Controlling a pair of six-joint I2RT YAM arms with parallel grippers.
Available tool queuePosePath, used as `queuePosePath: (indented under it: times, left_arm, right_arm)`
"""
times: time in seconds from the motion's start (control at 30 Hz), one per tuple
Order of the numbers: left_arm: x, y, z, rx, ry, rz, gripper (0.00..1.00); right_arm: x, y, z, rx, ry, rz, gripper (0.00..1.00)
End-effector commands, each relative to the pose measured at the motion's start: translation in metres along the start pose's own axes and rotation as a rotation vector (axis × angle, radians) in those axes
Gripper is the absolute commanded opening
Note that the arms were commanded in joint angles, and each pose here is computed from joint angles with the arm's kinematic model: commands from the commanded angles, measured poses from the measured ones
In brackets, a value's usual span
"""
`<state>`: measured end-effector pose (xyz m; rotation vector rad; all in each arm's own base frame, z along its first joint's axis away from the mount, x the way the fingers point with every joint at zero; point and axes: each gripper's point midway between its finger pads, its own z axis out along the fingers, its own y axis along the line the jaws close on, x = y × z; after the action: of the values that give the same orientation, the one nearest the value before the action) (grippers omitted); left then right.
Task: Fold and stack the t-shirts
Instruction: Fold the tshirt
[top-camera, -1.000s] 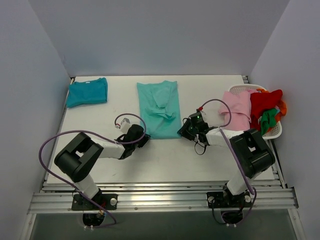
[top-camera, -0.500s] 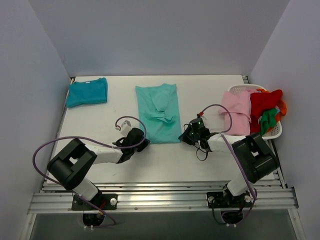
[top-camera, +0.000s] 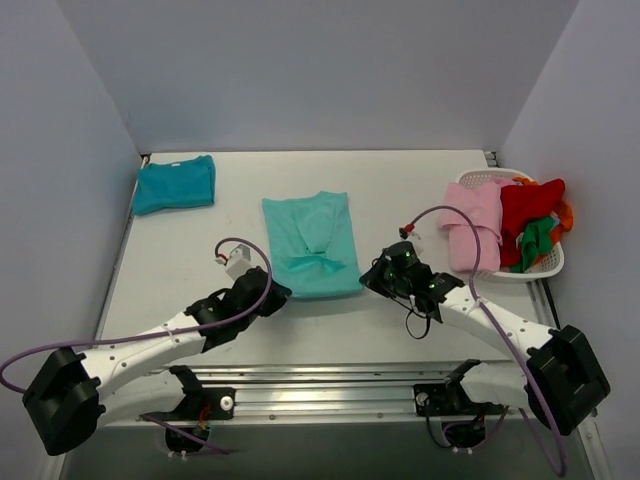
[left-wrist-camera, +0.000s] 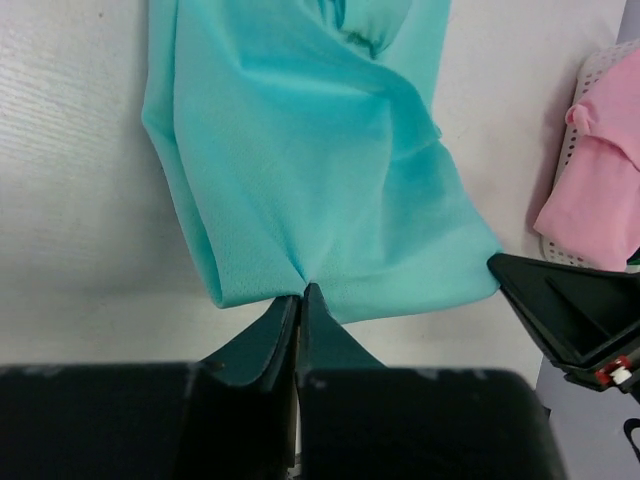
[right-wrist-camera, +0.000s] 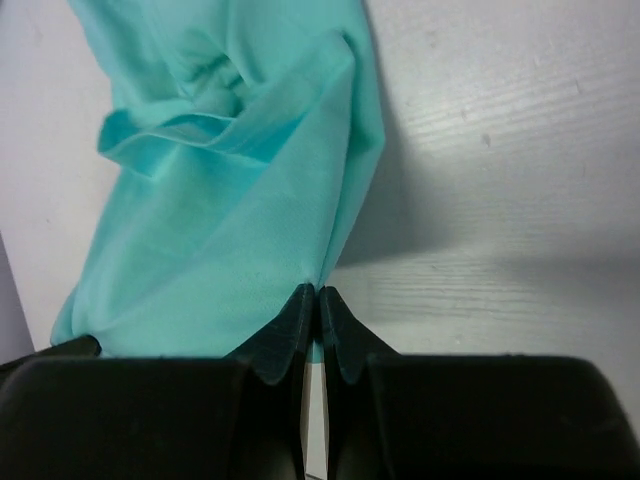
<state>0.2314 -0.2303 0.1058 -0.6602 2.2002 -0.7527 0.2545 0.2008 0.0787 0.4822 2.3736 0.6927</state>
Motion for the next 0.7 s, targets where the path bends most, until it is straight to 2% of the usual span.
queuePosePath:
  times: [0.0, 0.13, 0.3, 0.67]
  left_arm:
    - [-0.026, -0.020, -0.018, 0.005, -0.064, 0.059, 0.07]
    - [-0.045, -0.045, -0.022, 0.021, -0.115, 0.112, 0.13]
    - [-0.069, -0.079, -0.014, 0.028, -0.145, 0.163, 0.14]
    - [-0.111, -0.083, 0.024, 0.019, -0.158, 0.151, 0.14]
  right_arm:
    - [-0.036, 0.024, -0.010, 0.018, -0.092, -0.013, 0.00]
    - [-0.051, 0.046, 0.000, 0.029, -0.088, -0.040, 0.00]
    - [-0.071, 0.080, 0.009, -0.015, -0.107, -0.044, 0.00]
    - [-0.098, 0.130, 0.046, -0.067, -0.126, -0.043, 0.00]
